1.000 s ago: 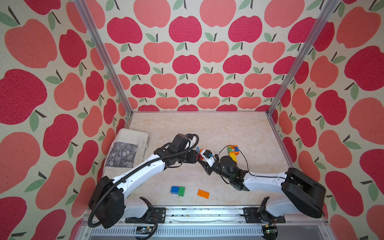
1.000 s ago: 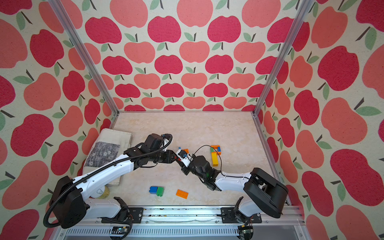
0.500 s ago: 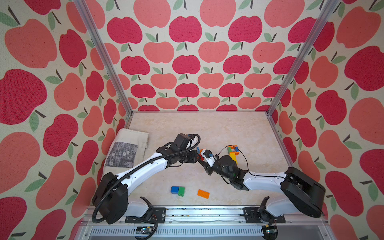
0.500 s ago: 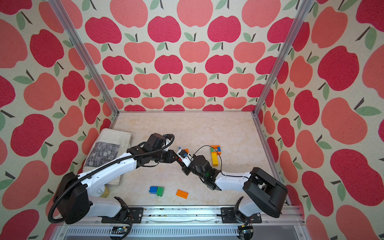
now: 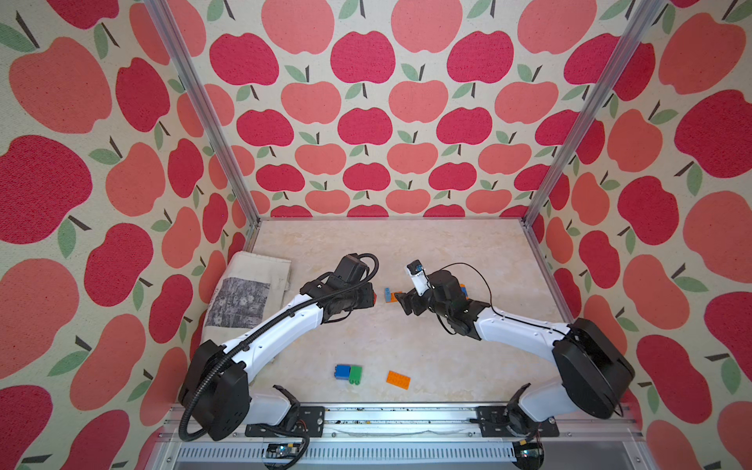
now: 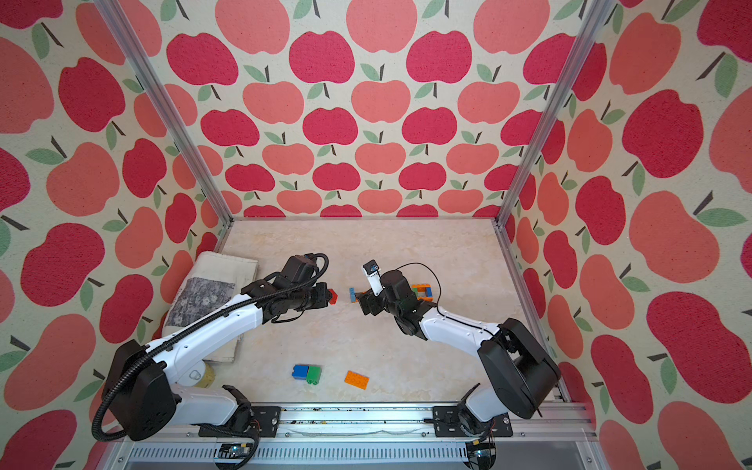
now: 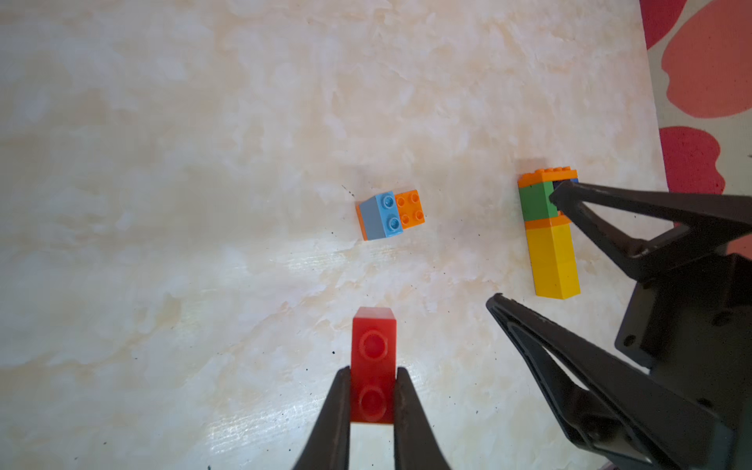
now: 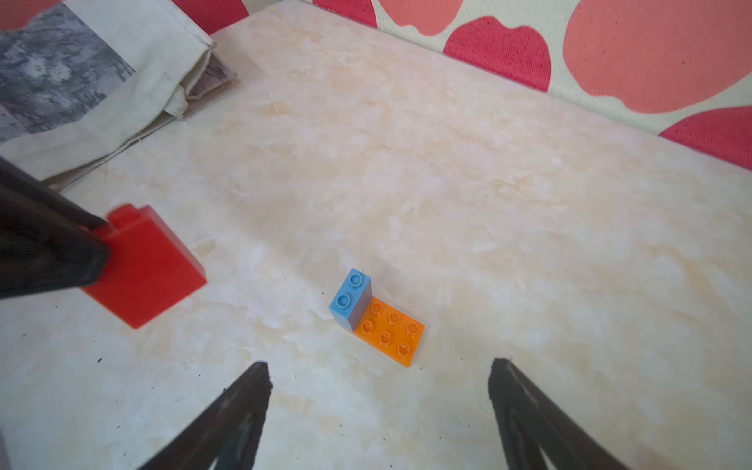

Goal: Assemble the letter p with lego
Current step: Pick up the lego brick from the center of the board, then adjust the lego brick at the center of the board.

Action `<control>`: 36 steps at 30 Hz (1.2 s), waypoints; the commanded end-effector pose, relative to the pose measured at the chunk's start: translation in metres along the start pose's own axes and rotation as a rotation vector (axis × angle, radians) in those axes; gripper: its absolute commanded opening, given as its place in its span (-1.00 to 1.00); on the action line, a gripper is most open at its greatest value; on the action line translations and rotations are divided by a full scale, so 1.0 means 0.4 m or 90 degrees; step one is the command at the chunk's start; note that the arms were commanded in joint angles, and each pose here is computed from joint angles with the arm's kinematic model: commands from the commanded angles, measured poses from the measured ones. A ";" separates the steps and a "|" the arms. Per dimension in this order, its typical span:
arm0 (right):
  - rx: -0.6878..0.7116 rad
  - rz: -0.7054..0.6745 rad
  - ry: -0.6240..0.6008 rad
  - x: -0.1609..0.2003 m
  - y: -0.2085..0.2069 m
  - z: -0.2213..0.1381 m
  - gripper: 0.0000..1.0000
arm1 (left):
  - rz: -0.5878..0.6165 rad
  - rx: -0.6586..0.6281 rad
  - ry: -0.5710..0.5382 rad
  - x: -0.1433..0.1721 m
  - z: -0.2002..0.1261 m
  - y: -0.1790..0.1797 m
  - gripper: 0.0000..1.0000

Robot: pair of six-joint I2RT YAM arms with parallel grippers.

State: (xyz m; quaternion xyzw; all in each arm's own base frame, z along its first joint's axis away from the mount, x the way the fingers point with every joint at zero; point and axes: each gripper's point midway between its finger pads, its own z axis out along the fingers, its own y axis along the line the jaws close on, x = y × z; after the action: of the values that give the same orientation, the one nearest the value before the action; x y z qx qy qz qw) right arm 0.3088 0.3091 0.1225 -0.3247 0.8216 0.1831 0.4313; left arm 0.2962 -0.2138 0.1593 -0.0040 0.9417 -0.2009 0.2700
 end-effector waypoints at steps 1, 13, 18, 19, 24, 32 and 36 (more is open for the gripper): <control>0.021 0.034 0.146 0.127 -0.023 0.026 0.79 | -0.027 -0.047 -0.040 -0.015 -0.038 0.046 -0.78; 0.028 0.039 0.234 0.172 -0.023 0.137 0.87 | -0.036 -0.052 -0.053 -0.012 -0.053 0.065 -0.77; 0.041 0.033 0.242 0.174 -0.032 0.177 0.87 | -0.038 -0.047 -0.054 -0.015 -0.052 0.062 -0.78; 0.040 0.031 0.240 0.171 -0.031 0.185 0.87 | -0.037 -0.047 -0.054 -0.015 -0.051 0.062 -0.79; 0.042 0.029 0.241 0.158 -0.030 0.217 0.87 | -0.037 -0.047 -0.052 -0.016 -0.049 0.062 -0.79; 0.042 0.026 0.242 0.142 -0.032 0.243 0.90 | -0.034 -0.038 -0.033 -0.009 -0.024 0.054 -0.80; 0.006 0.028 0.224 0.108 -0.006 0.208 0.91 | -0.025 -0.034 -0.015 -0.007 -0.003 0.045 -0.81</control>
State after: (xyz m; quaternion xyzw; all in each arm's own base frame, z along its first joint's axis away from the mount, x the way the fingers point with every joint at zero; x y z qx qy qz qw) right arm 0.3497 0.3375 0.0264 -0.3244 0.8949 0.1133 0.2847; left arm 0.2965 -0.1925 0.1574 -0.0383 0.9411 -0.1781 0.2847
